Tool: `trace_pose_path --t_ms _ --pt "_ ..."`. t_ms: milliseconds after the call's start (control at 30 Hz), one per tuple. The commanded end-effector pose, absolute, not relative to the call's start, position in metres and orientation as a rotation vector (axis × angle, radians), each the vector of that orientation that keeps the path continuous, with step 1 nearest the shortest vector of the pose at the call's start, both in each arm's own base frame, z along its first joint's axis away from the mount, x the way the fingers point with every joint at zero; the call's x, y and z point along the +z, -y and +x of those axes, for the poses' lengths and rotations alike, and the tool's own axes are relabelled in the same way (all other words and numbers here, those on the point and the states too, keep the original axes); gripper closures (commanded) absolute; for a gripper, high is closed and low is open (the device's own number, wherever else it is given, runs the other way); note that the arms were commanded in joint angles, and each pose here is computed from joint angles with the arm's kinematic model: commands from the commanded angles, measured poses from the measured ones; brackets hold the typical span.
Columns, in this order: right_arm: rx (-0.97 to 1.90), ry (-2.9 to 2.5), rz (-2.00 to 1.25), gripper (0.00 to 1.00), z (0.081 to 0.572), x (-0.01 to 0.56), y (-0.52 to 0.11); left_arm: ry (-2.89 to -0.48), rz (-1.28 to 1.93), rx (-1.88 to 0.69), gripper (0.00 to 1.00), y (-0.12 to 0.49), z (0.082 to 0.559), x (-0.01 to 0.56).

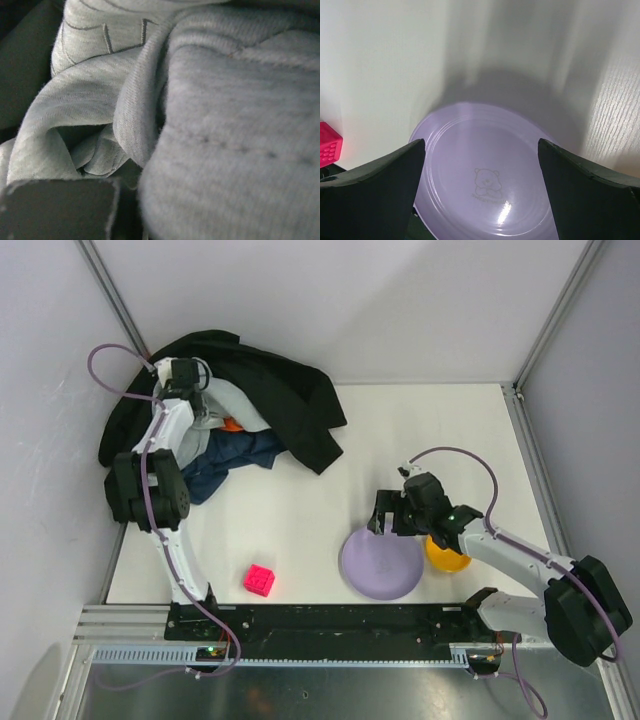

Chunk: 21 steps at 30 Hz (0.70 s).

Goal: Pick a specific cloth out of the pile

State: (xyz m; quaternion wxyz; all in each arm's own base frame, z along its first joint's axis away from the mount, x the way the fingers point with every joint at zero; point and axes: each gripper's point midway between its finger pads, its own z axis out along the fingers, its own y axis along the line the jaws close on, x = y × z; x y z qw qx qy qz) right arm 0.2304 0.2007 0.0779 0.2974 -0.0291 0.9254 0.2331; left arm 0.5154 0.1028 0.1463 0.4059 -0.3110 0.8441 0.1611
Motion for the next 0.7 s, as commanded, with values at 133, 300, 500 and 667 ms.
trace_pose_path --t_ms 133,300,500,667 --pt "0.662 -2.365 -0.091 0.01 0.253 0.106 -0.216 -2.272 -0.861 0.242 0.99 -0.137 0.554 0.061" --pt "0.701 -2.356 -0.102 0.01 0.262 0.111 -0.234 -2.436 -0.879 0.112 0.99 -0.116 0.538 0.018" --pt "0.762 -2.352 -0.174 0.01 0.274 0.119 -0.276 -2.536 -0.897 -0.098 0.95 -0.082 0.525 0.005" --pt "0.825 -2.330 -0.226 0.01 0.283 0.132 -0.314 -2.546 -0.887 -0.219 0.65 -0.065 0.516 0.026"
